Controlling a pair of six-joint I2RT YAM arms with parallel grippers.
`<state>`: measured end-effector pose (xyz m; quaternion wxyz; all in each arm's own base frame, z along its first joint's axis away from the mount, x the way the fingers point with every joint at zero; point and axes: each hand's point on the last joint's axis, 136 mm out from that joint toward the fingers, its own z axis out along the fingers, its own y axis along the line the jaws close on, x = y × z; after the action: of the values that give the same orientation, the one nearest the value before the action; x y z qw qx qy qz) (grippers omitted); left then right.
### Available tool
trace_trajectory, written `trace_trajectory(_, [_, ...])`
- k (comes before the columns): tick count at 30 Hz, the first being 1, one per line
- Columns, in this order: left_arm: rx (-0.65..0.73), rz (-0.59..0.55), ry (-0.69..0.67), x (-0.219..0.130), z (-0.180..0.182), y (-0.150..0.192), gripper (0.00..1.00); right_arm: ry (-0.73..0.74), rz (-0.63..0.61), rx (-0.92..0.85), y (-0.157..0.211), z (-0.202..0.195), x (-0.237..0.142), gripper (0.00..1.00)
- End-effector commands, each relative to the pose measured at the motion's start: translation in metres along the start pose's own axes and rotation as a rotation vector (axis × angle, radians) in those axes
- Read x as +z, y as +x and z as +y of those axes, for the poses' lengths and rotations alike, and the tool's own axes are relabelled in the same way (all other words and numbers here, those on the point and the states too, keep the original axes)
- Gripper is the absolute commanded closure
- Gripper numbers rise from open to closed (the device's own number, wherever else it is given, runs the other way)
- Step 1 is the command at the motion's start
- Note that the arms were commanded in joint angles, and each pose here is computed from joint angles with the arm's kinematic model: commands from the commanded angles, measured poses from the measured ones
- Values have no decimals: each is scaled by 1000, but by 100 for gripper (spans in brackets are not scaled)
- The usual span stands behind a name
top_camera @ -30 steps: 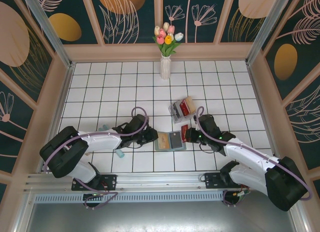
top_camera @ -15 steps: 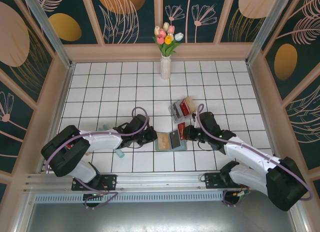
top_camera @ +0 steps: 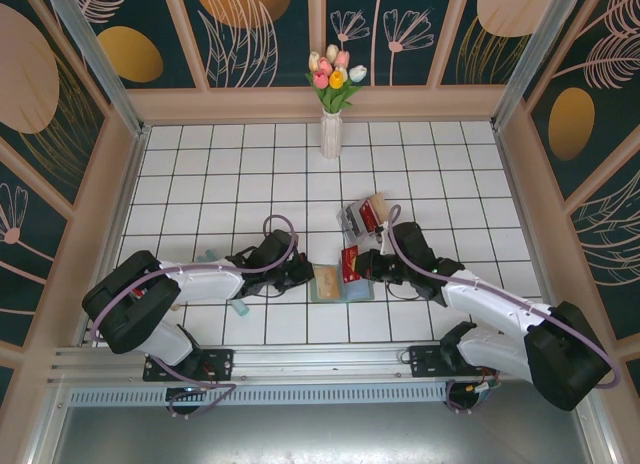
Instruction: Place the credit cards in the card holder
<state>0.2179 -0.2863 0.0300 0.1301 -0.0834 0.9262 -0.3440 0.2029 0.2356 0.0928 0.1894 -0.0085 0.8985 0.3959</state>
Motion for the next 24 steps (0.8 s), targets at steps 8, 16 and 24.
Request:
trace_trajectory(8, [-2,-21,17,-2,-4,-2,100,32,-20,2,-5,0,2,97])
trace_trajectory(16, [-5,-26,6,-4,1,-1,100,233,-229,-15,-43,-15,-42,96])
trace_trajectory(24, [-5,-27,-8,-1,6,-1,100,-45,-126,-55,-25,37,-22,99])
